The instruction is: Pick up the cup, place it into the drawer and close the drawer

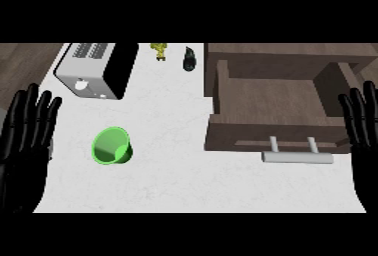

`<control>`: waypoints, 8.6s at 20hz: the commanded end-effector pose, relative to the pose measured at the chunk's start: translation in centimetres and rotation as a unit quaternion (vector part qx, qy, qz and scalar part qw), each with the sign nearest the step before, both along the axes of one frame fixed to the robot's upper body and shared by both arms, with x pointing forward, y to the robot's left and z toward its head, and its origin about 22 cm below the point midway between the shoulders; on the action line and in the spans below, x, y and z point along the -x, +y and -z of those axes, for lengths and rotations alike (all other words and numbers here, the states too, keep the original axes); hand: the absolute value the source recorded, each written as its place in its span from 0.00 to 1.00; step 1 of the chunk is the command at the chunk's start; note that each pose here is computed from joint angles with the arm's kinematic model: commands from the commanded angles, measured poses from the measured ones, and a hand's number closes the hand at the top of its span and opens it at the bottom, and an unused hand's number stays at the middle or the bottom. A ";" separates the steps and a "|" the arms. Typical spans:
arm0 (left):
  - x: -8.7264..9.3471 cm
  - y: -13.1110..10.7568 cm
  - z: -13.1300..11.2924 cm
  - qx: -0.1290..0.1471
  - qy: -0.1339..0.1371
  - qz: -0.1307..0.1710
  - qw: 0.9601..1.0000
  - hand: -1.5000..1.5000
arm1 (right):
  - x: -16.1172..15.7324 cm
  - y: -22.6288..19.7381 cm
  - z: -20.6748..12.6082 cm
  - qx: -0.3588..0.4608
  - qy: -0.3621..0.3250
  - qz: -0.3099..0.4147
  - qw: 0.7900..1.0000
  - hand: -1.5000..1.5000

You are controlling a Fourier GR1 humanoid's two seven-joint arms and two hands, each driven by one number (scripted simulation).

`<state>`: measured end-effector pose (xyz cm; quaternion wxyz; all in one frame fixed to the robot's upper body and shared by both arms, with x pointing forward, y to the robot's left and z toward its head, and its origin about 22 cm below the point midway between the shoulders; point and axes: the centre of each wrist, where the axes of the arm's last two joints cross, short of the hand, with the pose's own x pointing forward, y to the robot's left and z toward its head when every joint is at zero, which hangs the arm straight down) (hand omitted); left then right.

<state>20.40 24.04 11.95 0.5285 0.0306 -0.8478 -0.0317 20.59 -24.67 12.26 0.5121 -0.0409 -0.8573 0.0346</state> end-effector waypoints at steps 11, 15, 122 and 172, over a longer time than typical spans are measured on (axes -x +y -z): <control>-1.6 -1.9 2.3 0.092 0.023 0.080 0.992 0.00 | -0.8 1.8 -1.0 -0.039 0.040 -0.089 0.994 0.00; -2.1 -1.5 2.4 0.098 0.023 0.094 0.990 0.00 | -1.2 0.5 -0.2 -0.038 0.036 -0.084 0.995 0.00; -7.6 4.4 25.5 0.209 0.092 0.073 0.971 1.00 | -1.2 0.2 -3.3 -0.037 0.038 -0.109 0.993 0.00; -17.9 -13.3 -4.7 0.098 -0.047 0.116 0.987 1.00 | 0.1 0.8 -1.6 -0.033 0.037 -0.109 0.993 0.00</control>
